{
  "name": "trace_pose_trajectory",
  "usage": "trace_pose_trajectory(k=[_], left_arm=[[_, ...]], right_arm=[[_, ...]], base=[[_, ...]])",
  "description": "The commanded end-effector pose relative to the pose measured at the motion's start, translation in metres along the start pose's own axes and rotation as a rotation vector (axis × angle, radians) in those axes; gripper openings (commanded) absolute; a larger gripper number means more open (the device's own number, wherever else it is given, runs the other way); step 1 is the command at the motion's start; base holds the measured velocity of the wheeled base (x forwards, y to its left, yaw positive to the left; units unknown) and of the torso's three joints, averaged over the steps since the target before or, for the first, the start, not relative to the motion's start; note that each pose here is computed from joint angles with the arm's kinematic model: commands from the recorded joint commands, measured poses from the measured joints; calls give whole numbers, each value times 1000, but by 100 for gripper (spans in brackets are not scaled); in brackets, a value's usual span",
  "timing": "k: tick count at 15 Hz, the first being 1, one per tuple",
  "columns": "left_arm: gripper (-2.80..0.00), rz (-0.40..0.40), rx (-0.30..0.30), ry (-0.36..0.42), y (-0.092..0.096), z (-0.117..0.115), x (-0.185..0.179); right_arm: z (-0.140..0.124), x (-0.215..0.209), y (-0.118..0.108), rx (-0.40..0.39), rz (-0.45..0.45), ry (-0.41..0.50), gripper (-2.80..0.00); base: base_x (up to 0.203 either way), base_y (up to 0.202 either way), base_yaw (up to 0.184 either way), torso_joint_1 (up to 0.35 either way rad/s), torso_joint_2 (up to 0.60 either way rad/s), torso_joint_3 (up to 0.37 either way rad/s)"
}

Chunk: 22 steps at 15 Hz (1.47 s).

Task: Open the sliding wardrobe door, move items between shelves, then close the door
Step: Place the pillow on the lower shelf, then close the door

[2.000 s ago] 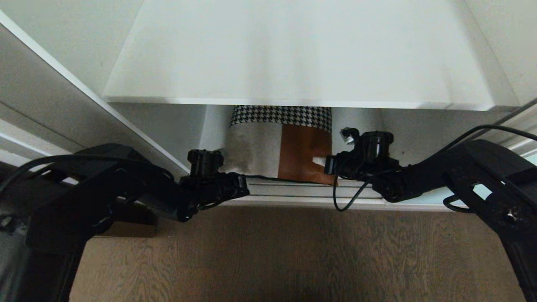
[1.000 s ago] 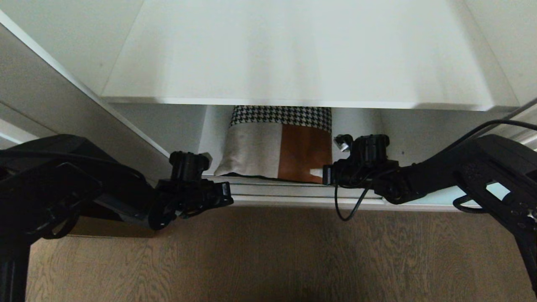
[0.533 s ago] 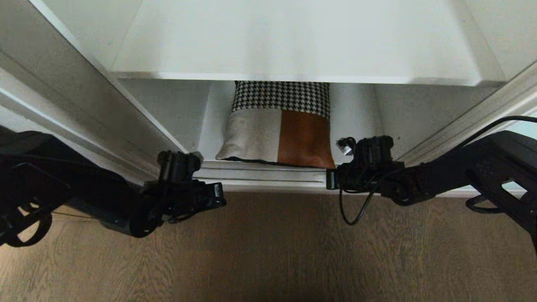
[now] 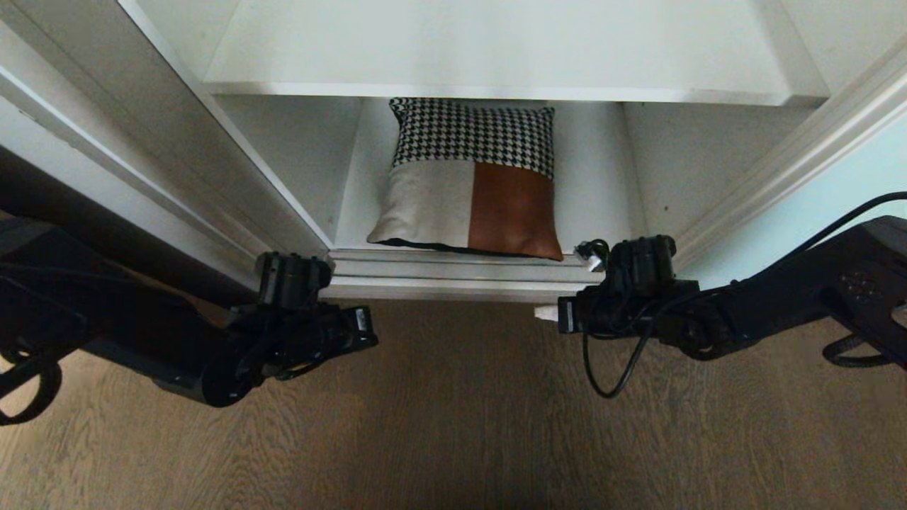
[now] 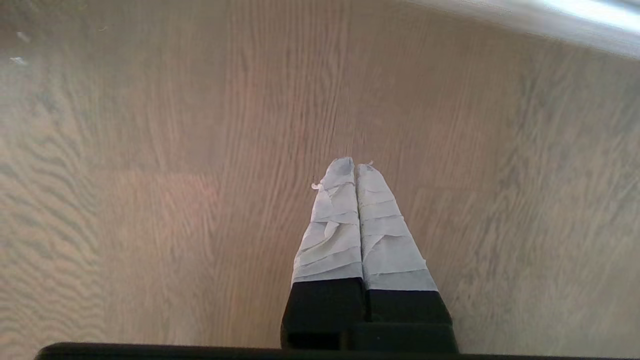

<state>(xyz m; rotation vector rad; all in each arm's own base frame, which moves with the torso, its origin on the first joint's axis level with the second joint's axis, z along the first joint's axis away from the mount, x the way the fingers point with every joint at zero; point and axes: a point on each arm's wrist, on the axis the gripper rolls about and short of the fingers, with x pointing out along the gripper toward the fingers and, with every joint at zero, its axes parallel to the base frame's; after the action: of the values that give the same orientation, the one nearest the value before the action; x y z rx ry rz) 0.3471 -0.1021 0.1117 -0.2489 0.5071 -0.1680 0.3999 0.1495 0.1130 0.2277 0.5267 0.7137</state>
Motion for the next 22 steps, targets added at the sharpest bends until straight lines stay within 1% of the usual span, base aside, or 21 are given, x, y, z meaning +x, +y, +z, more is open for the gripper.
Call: trace_pose_trajectory(k=[1, 3, 5, 7, 8, 10, 12, 14, 15, 17, 18, 19, 20, 21, 22], left_arm=[[-280, 18, 24, -103, -6, 24, -35], [-280, 72, 96, -182, -9, 41, -70], [-280, 133, 142, -239, -10, 53, -113], [-280, 163, 160, -279, -8, 56, -163], [-280, 180, 166, -300, -5, 54, -191], [-280, 237, 160, -364, 10, 46, -239], [-280, 373, 131, -436, 33, 27, -280], [-280, 436, 111, -507, 41, 3, -312], [-280, 447, 105, -549, 42, -14, -327], [-280, 443, 104, -631, 43, -46, -349], [-280, 420, 111, -666, 44, -63, -357], [-280, 387, 122, -681, 45, -80, -361], [-280, 350, 135, -677, 47, -98, -363], [-280, 318, 146, -649, 49, -115, -362], [-280, 294, 156, -599, 54, -132, -356]], right_arm=[[8, -27, 18, -14, 1, -25, -280], [11, -53, 31, -27, -62, -56, -280], [7, -85, 46, -59, -137, -79, -280], [0, -120, 62, -89, -172, -104, -280], [-2, -140, 72, -102, -185, -128, -280], [-13, -176, 86, -116, -218, -169, -280], [-35, -207, 95, -114, -261, -184, -280], [-52, -232, 106, -120, -271, -203, -280], [-58, -246, 112, -126, -269, -225, -280], [-67, -274, 122, -134, -264, -267, -280], [-72, -290, 126, -139, -262, -291, -280], [-78, -303, 130, -141, -262, -312, -280], [-84, -314, 131, -137, -273, -330, -280], [-89, -321, 129, -117, -306, -344, -280], [-92, -325, 128, -91, -318, -356, -280]], base=[[0, 0, 0, 0, 0, 0], [0, 0, 0, 0, 0, 0], [0, 0, 0, 0, 0, 0], [0, 0, 0, 0, 0, 0], [0, 0, 0, 0, 0, 0], [0, 0, 0, 0, 0, 0], [0, 0, 0, 0, 0, 0], [0, 0, 0, 0, 0, 0], [0, 0, 0, 0, 0, 0], [0, 0, 0, 0, 0, 0], [0, 0, 0, 0, 0, 0], [0, 0, 0, 0, 0, 0], [0, 0, 0, 0, 0, 0], [0, 0, 0, 0, 0, 0], [0, 0, 0, 0, 0, 0]])
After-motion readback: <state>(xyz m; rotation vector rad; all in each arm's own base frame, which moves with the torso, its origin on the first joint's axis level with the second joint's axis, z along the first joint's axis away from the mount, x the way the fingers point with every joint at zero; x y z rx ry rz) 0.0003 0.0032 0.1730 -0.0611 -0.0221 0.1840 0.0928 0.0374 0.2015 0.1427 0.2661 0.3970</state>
